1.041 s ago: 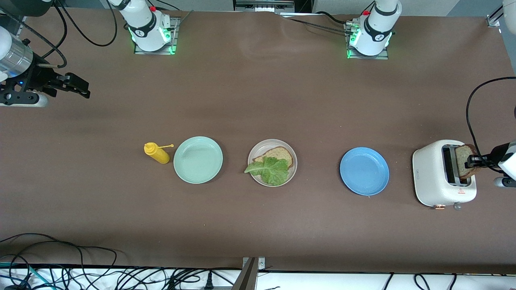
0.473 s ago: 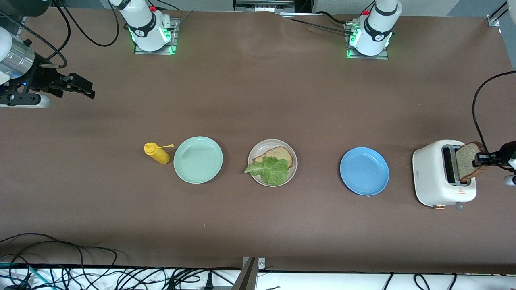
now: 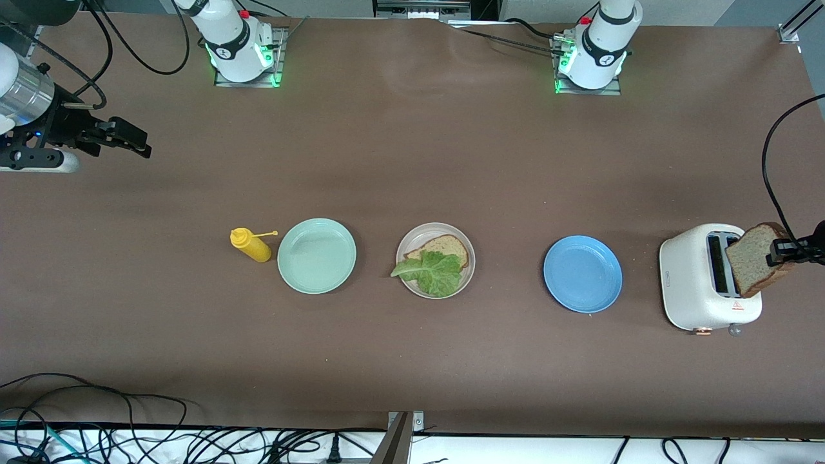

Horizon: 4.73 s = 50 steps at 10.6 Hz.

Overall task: Make sandwich on beige plate with both arms
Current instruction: 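Lower the left gripper into the toaster and grasp the bread slice, then lift the bread slice out of the toaster with the left gripper, then carry the bread over the blue plate onto the lettuce, then release the bread on the lettuce and raise the left gripper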

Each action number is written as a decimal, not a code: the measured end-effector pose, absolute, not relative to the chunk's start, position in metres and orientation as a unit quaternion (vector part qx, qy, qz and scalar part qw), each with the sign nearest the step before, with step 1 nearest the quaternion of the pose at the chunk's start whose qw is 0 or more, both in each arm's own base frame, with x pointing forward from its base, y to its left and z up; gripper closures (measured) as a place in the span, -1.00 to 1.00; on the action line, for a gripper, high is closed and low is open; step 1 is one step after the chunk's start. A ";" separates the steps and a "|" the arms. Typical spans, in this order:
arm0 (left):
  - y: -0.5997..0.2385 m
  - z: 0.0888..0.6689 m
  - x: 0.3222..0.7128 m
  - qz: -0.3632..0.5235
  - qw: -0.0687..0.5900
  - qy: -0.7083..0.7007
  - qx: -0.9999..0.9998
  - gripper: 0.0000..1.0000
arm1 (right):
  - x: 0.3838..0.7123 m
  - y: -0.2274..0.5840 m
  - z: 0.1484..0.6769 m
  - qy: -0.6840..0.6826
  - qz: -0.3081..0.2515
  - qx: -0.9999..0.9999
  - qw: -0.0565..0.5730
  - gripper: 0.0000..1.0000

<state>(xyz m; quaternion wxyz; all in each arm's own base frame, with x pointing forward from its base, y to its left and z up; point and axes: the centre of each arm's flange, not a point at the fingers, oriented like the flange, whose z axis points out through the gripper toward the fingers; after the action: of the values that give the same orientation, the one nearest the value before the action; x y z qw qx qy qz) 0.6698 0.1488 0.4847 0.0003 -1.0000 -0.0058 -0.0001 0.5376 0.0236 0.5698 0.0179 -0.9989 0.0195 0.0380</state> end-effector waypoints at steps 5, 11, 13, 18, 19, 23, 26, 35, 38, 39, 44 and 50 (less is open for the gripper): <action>0.055 0.501 0.681 -0.005 -0.085 -0.095 -0.992 0.81 | 0.538 0.023 0.570 0.020 0.038 -0.999 0.018 -1.00; -0.110 0.407 0.687 0.039 -0.283 -0.117 -0.951 0.81 | 0.538 0.024 0.570 0.019 0.038 -0.999 0.018 -1.00; -0.166 0.376 0.688 0.057 -0.337 -0.151 -0.928 0.81 | 0.538 0.025 0.570 0.018 0.038 -0.999 0.018 -1.00; -0.237 0.305 0.683 0.105 -0.431 -0.231 -0.866 0.81 | 0.538 0.025 0.571 0.018 0.038 -0.999 0.018 -1.00; -0.247 0.293 0.680 0.114 -0.443 -0.246 -0.854 0.81 | 0.538 0.025 0.571 0.018 0.038 -0.999 0.018 -1.00; -0.275 0.255 0.672 0.131 -0.466 -0.289 -0.826 0.81 | 0.538 0.025 0.571 0.018 0.038 -0.999 0.018 -1.00; -0.273 0.224 0.670 0.130 -0.452 -0.304 -0.829 0.81 | 0.538 0.025 0.571 0.018 0.038 -0.999 0.018 -1.00; -0.283 0.209 0.660 0.119 -0.449 -0.273 -0.843 0.09 | 0.538 0.025 0.571 0.018 0.038 -0.999 0.018 -1.00; -0.263 0.229 0.658 0.091 -0.420 -0.223 -0.875 -0.63 | 0.538 0.025 0.571 0.018 0.038 -0.999 0.018 -1.00; -0.256 0.237 0.658 0.084 -0.411 -0.215 -0.882 -0.95 | 0.538 0.026 0.571 0.018 0.038 -0.999 0.018 -1.00; -0.218 0.262 0.663 0.055 -0.366 -0.185 -0.910 -1.00 | 0.538 0.026 0.571 0.018 0.038 -0.999 0.018 -1.00; -0.121 0.299 0.679 0.017 -0.182 -0.103 -0.978 -1.00 | 0.537 0.047 0.572 -0.010 0.030 -0.999 -0.027 -1.00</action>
<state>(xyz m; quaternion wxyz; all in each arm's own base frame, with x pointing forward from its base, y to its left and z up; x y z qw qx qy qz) 0.6788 -0.1208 0.2994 -0.1818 -0.9778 -0.1025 0.0166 0.5373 0.0472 0.5717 -0.0265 -0.9991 -0.0098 0.0304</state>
